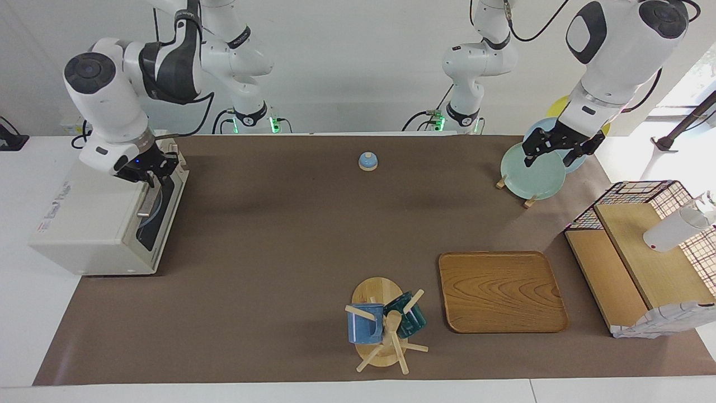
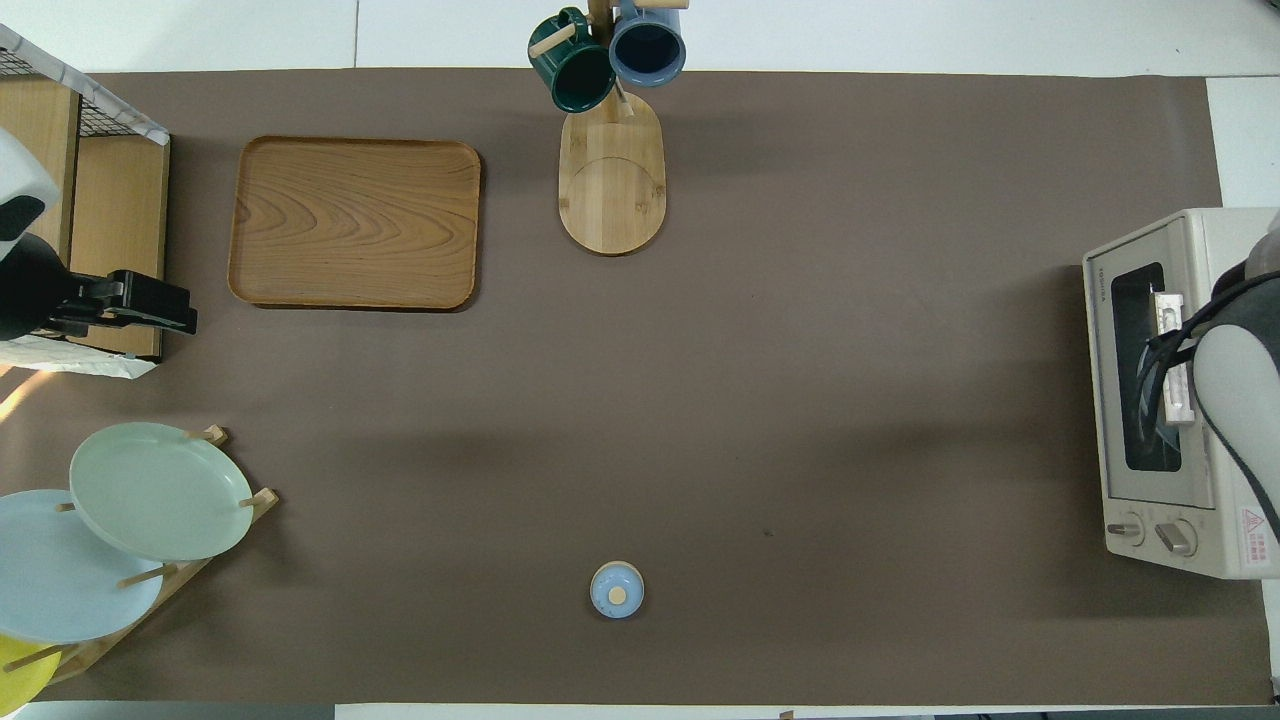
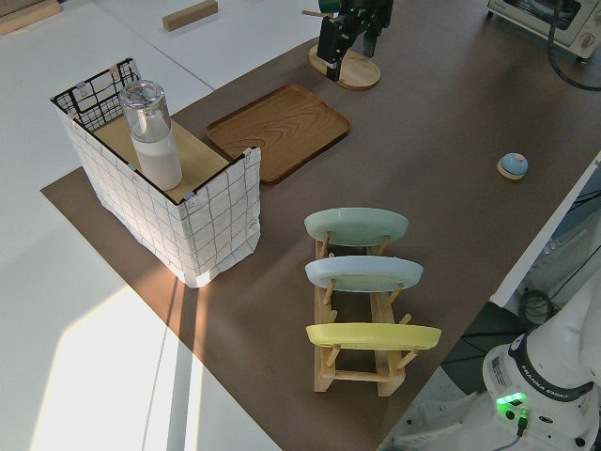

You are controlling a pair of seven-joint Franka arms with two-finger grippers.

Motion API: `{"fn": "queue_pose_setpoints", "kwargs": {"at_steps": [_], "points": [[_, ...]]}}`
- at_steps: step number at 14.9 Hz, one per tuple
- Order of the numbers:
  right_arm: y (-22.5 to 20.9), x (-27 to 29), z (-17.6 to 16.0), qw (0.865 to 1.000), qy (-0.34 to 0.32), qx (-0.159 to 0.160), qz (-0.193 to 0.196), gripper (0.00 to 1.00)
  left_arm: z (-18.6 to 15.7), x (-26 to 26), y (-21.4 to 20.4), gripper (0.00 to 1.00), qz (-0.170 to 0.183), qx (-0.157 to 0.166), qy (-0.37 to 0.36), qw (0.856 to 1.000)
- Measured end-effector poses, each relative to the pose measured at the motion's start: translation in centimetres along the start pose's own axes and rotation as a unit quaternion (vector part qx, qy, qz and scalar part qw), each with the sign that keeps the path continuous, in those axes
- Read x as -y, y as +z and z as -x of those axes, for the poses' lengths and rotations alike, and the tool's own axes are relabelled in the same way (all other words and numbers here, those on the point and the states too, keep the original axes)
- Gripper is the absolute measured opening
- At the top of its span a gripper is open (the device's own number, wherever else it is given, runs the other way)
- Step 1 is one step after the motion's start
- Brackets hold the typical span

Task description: Put eggplant into oven

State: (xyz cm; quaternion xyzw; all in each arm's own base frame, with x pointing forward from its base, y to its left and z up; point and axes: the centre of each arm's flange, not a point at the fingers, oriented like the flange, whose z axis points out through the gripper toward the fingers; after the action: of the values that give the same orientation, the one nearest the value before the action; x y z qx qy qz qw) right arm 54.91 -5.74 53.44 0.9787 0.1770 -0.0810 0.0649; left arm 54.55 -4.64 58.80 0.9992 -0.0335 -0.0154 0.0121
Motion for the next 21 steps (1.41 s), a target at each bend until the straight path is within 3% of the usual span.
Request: {"fn": "queue_pose_setpoints", "kwargs": {"at_steps": [1, 5, 8, 21], "points": [[-1.6, 0.6, 0.0, 1.0, -0.002, -0.007, -0.01, 0.26, 0.0, 0.0, 0.0, 1.0, 0.0, 0.0, 0.0, 1.0], [-4.1, 1.8, -0.5, 0.998, 0.031, -0.03, -0.039, 0.68, 0.0, 0.0, 0.0, 1.0, 0.0, 0.0, 0.0, 1.0], [-5.2, 3.2, -1.0, 0.996, 0.073, -0.026, -0.048, 0.99, 0.0, 0.0, 0.0, 1.0, 0.0, 0.0, 0.0, 1.0], [-5.3, 4.7, -1.7, 0.995, 0.079, -0.023, -0.047, 1.0, 0.0, 0.0, 0.0, 1.0, 0.0, 0.0, 0.0, 1.0]]}}
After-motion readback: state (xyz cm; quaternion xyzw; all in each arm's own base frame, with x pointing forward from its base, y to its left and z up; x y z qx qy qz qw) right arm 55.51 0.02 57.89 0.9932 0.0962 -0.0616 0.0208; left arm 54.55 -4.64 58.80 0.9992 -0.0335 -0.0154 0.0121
